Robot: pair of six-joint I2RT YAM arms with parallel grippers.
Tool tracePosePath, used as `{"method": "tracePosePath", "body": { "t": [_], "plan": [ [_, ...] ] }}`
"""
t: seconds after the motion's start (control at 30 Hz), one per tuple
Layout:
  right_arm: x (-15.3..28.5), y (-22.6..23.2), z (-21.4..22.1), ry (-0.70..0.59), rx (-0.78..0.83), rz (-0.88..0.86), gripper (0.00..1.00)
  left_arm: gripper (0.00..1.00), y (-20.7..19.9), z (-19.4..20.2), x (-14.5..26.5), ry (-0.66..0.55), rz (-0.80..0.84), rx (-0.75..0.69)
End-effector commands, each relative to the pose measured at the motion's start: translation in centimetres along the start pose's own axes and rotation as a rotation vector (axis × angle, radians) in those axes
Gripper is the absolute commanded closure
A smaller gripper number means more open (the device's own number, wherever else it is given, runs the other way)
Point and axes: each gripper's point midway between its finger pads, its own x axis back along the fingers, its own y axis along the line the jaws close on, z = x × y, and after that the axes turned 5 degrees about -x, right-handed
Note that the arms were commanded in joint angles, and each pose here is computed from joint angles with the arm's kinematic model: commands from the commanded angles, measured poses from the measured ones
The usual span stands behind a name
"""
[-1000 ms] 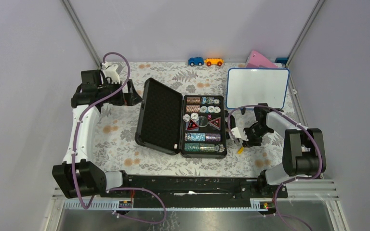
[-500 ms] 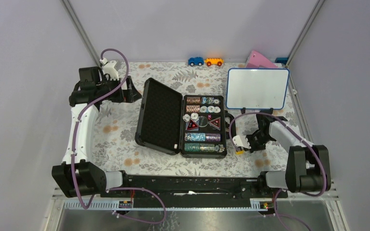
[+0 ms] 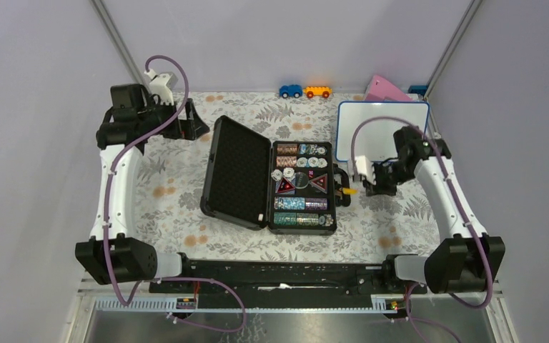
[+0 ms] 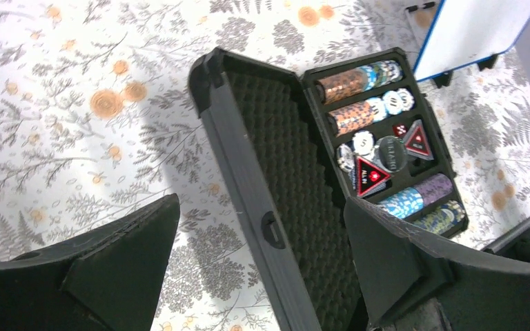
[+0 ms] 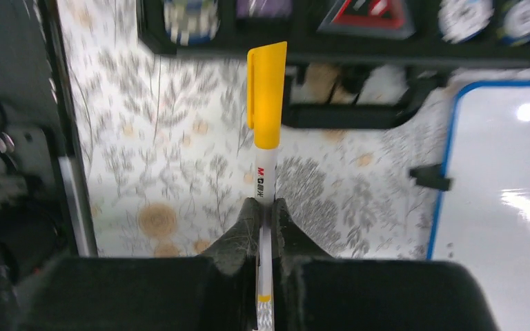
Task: Write a sentence on the whiteboard
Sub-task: Pick up the whiteboard marker from the center of the board, then pass from the right arm to the left
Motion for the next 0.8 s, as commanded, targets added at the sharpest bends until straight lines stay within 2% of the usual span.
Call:
{"method": "tracePosePath", "body": {
  "t": [0.0,0.1,0.3,0.37,0.5,0.77],
  "plan": [
    [2.6,0.5,-7.5,-0.282,-0.239,-0.080,1.00,0.01,-3.5,-3.1,0.4,-0.057,0.132,-0.075],
    [3.7,0.1,-11.3,-0.399,-0.327,-0.150,1.00,0.01,-6.4,-2.9,-0.7,-0.031,0.254,-0.069],
    [4.3,1.0,-17.7,-0.545,-0.427,-0.338,1.00,0.01,-14.9,-1.1,-2.5,0.056,0.559,-0.095],
    [4.2,1.3,-19.3,-0.561,-0.460,-0.373,0.99,0.01,-17.0,-0.4,-2.9,0.079,0.623,-0.082],
    [3.1,0.4,-20.9,-0.571,-0.510,-0.325,0.99,0.02,-20.3,0.7,-3.3,0.116,0.707,-0.068],
    [1.2,1.8,-22.9,-0.520,-0.478,-0.349,0.99,0.16,-23.9,3.8,-3.8,0.191,0.799,-0.043]
  ]
}}
